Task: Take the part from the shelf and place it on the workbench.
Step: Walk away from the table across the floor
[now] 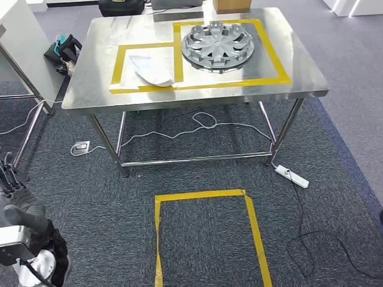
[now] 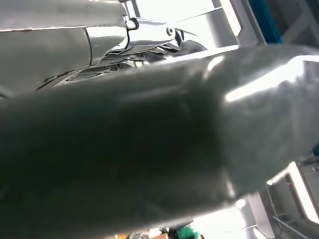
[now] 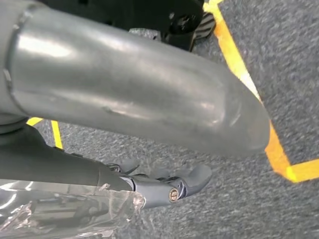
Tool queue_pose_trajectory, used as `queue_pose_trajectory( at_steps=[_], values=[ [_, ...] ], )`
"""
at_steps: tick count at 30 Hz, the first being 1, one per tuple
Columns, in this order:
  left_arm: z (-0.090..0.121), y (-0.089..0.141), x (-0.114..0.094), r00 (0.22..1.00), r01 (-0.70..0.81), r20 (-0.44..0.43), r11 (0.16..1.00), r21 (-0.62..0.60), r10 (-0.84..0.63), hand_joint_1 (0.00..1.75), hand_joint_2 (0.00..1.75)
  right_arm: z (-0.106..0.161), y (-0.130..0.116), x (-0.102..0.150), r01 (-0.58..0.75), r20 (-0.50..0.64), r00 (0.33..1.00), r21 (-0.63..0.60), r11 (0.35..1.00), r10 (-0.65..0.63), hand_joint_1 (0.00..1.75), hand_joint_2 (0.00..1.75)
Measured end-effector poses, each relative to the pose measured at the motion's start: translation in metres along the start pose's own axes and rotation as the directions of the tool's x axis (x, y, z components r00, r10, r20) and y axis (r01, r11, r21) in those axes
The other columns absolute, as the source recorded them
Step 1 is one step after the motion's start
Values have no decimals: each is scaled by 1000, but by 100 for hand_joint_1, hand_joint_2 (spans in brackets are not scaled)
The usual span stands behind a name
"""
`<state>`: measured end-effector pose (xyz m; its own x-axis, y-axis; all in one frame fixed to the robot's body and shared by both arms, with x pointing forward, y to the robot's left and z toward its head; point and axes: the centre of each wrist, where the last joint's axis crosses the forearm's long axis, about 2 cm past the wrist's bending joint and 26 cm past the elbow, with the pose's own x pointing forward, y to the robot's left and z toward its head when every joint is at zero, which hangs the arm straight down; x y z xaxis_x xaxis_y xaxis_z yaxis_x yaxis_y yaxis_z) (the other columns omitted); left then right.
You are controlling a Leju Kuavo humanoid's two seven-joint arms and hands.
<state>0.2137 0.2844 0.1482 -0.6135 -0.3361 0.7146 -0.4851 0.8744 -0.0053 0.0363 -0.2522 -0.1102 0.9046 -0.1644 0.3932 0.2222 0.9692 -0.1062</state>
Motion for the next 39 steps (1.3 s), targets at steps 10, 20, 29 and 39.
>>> queue_pose_trajectory(
  at_steps=[10,20,29,39],
  values=[
    [2,1,1,1000,6,0,1000,0,-6,0,0,1,0,-2,1,-1,1000,4,1000,-1,0,0],
    [4,2,3,1000,12,3,1000,1,-12,0,0,1,-1,-4,-2,-5,1000,10,1000,2,0,0],
    [4,2,4,1000,14,3,1000,1,-14,0,0,0,-2,-3,-4,-1,1000,11,1000,4,0,0],
    [17,5,8,999,33,-3,999,-10,-33,0,0,2,-4,-9,-18,-26,999,-4,1000,18,0,0]
  ],
)
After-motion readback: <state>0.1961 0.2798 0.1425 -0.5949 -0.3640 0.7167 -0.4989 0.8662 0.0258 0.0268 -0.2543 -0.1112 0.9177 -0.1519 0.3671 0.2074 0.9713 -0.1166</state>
